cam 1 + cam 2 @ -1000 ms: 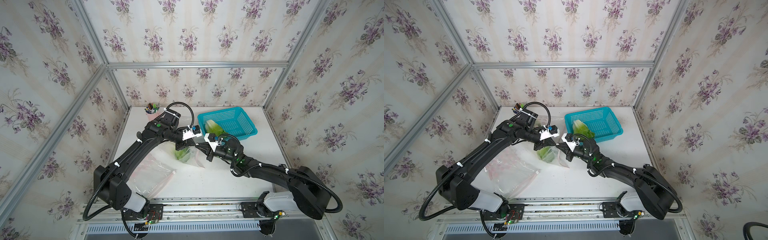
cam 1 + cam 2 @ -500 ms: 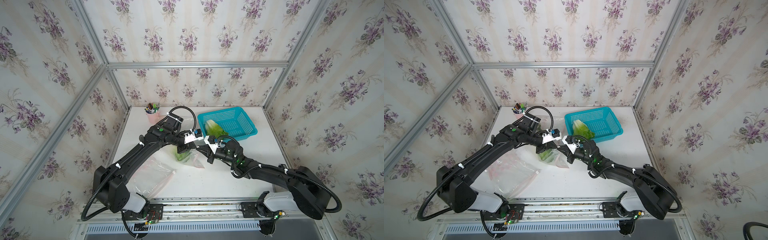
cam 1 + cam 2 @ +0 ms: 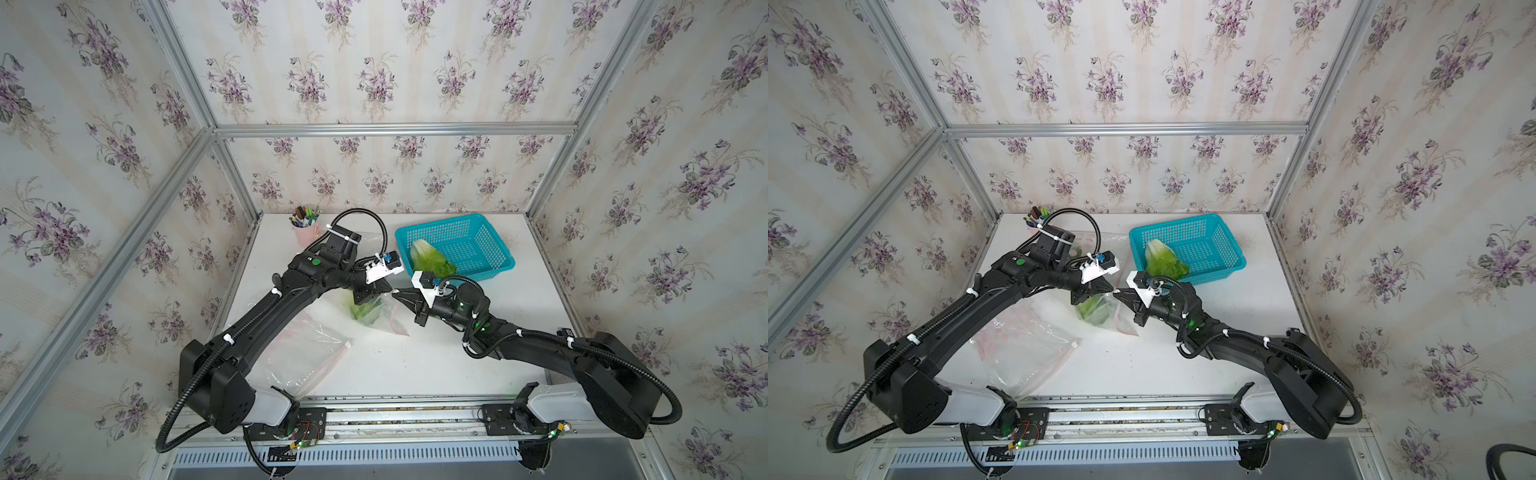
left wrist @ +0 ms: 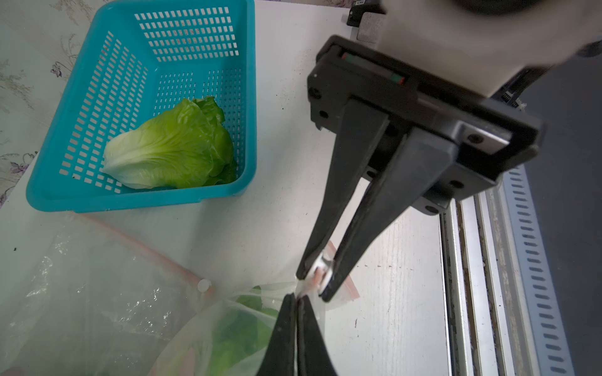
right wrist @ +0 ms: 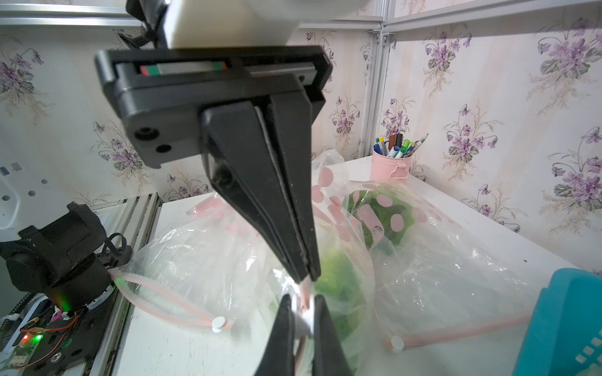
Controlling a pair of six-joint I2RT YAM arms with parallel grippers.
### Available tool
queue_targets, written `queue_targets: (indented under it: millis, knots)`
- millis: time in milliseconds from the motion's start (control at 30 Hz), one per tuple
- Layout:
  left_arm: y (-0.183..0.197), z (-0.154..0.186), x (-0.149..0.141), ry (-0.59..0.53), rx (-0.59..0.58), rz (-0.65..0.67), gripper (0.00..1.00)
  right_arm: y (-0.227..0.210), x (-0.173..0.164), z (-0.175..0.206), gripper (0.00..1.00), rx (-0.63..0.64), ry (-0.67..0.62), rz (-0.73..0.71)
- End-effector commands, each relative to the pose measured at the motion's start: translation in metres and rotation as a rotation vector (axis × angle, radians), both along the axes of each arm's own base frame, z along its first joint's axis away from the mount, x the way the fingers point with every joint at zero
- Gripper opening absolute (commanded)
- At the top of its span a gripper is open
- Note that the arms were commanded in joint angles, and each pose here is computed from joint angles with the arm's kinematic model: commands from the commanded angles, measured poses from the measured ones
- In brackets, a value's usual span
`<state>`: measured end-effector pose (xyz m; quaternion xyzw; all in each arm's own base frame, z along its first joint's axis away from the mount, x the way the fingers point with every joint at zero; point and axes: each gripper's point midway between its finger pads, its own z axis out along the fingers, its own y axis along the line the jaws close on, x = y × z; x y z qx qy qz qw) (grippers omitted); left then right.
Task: Open the zip-top bag and take out the chinese cabbages
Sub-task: Unzip the zipper on the zipper food storage bag.
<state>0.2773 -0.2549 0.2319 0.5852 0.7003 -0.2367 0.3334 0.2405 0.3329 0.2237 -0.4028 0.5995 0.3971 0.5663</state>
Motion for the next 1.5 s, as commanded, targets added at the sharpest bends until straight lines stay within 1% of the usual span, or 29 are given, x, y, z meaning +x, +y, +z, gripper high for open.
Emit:
queue_targets:
  millis: [0, 200, 333, 367, 400, 433, 467, 500, 600, 667, 733, 833, 867, 933, 967, 1033, 1100, 1133, 1367, 1467]
  knots:
    - [0.007, 0.014, 0.010, -0.072, -0.007, 0.046, 0.00, 0.003, -0.007, 0.007, 0.00, 0.027, -0.025, 0.041]
    - [0.015, 0.021, 0.010, -0.087, -0.019, 0.067, 0.00, 0.002, -0.007, 0.002, 0.00, 0.018, -0.018, 0.041]
    - [0.009, 0.023, 0.001, -0.059, -0.060, 0.026, 0.00, 0.003, -0.007, 0.004, 0.00, 0.022, -0.022, 0.042]
    - [0.008, 0.023, -0.004, -0.047, -0.072, 0.002, 0.06, 0.003, -0.007, 0.005, 0.00, 0.024, -0.024, 0.041]
    - [0.006, 0.022, -0.010, -0.034, -0.082, -0.023, 0.30, 0.003, -0.006, 0.006, 0.00, 0.024, -0.028, 0.039]
    - [0.005, 0.020, -0.013, -0.022, -0.087, -0.038, 0.50, 0.003, -0.005, 0.007, 0.00, 0.023, -0.032, 0.035]
    - [0.005, 0.017, -0.017, -0.011, -0.086, -0.053, 0.61, 0.003, -0.005, 0.008, 0.00, 0.021, -0.036, 0.032]
    - [0.006, 0.014, -0.020, -0.004, -0.080, -0.064, 0.66, 0.002, -0.005, 0.009, 0.00, 0.020, -0.040, 0.027]
    - [0.009, 0.006, -0.023, 0.000, -0.060, -0.072, 0.75, 0.000, -0.006, 0.011, 0.00, 0.018, -0.052, 0.025]
    - [0.008, 0.004, -0.023, 0.010, -0.058, -0.070, 0.79, -0.001, -0.006, 0.013, 0.00, 0.017, -0.057, 0.023]
    - [0.007, 0.004, -0.023, 0.021, -0.059, -0.076, 0.77, 0.000, -0.007, 0.014, 0.00, 0.020, -0.058, 0.027]
    - [0.003, -0.003, -0.022, 0.022, -0.025, -0.097, 0.64, 0.000, -0.007, 0.015, 0.00, 0.023, -0.055, 0.030]
    - [0.002, -0.005, -0.022, 0.016, -0.001, -0.100, 0.57, 0.001, -0.007, 0.016, 0.00, 0.024, -0.057, 0.032]
    - [-0.002, -0.015, -0.017, 0.020, 0.044, -0.102, 0.38, 0.001, -0.008, 0.018, 0.00, 0.028, -0.056, 0.034]
    - [-0.003, -0.017, -0.015, 0.013, 0.057, -0.101, 0.32, 0.001, -0.007, 0.017, 0.00, 0.026, -0.055, 0.034]
    - [-0.005, -0.015, -0.014, 0.005, 0.060, -0.102, 0.27, 0.001, -0.007, 0.017, 0.00, 0.021, -0.056, 0.034]
    - [-0.005, -0.013, -0.011, -0.005, 0.062, -0.102, 0.15, 0.001, -0.007, 0.018, 0.00, 0.018, -0.059, 0.033]
    - [-0.005, -0.012, -0.011, -0.015, 0.064, -0.102, 0.11, 0.001, -0.007, 0.018, 0.00, 0.017, -0.059, 0.032]
    - [-0.001, -0.009, -0.009, -0.047, 0.084, -0.095, 0.01, 0.000, -0.006, 0.017, 0.00, 0.013, -0.063, 0.026]
    - [-0.001, -0.009, -0.008, -0.047, 0.085, -0.094, 0.00, 0.001, -0.006, 0.017, 0.00, 0.014, -0.062, 0.027]
